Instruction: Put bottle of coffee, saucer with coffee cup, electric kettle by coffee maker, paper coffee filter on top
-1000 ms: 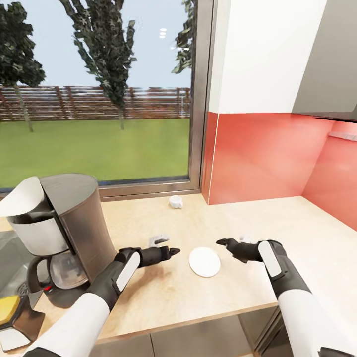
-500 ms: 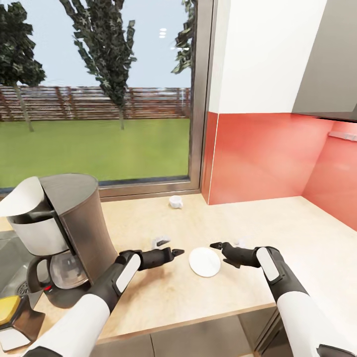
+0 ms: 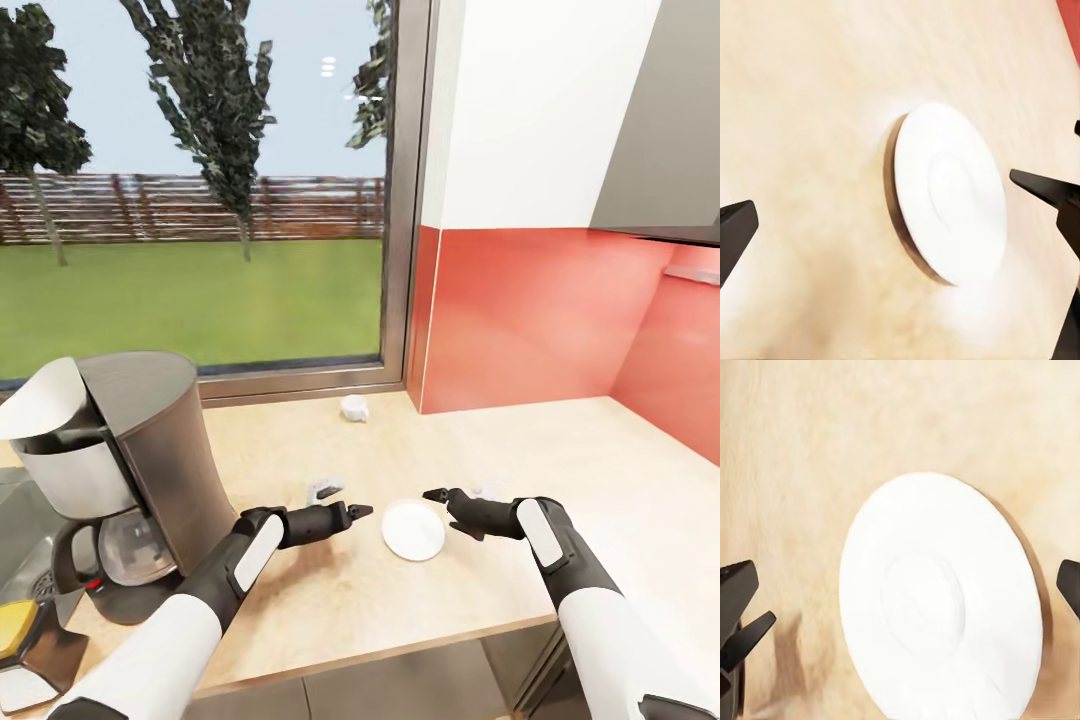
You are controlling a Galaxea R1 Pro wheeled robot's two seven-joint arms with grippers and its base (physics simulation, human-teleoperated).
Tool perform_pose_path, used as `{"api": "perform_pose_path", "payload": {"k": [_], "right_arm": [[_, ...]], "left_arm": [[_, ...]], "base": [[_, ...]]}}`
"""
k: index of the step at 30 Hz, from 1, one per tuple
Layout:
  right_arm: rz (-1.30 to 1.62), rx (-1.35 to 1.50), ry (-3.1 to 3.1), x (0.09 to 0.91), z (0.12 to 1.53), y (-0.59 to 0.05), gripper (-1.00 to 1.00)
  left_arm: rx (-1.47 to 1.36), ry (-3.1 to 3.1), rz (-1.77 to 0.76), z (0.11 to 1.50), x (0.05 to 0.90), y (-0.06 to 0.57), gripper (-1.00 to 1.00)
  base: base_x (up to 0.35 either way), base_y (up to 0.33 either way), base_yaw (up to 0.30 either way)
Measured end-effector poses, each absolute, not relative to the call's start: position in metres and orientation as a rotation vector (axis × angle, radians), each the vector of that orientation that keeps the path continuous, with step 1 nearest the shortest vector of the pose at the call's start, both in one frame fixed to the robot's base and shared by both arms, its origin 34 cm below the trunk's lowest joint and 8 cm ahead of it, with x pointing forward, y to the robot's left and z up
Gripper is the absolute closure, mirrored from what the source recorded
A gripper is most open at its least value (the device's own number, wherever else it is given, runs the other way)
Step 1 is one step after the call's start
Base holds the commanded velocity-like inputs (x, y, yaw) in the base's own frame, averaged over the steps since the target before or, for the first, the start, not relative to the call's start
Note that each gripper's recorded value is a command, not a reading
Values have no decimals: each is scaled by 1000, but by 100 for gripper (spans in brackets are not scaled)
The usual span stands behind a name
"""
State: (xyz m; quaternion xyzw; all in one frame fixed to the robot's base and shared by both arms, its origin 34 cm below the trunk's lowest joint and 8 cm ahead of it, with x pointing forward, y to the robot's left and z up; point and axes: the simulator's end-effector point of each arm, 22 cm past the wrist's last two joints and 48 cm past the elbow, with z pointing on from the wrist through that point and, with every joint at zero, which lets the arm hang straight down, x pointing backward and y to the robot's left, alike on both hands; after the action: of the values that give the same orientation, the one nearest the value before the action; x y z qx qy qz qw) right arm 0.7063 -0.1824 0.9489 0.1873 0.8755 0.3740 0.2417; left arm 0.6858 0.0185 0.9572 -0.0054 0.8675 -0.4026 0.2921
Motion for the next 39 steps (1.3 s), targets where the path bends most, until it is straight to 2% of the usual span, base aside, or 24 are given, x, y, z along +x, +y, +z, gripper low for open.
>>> {"api": "perform_pose_path", "payload": {"k": [8,17,39], "right_arm": [[1024,513,2395,706,948,-182,-100],[1024,514,2397,706,948,-181,-100],[1030,536,2431,698,934,-178,-100]], "left_arm": [[-17,2316,-1074,955,685,18,-100],[-44,2352,-1124,932,654,1,-100],[-60,2342,-1172,926,639,-27,-100]], "base": [[137,0,0],[8,0,0],[0,0,0]]}}
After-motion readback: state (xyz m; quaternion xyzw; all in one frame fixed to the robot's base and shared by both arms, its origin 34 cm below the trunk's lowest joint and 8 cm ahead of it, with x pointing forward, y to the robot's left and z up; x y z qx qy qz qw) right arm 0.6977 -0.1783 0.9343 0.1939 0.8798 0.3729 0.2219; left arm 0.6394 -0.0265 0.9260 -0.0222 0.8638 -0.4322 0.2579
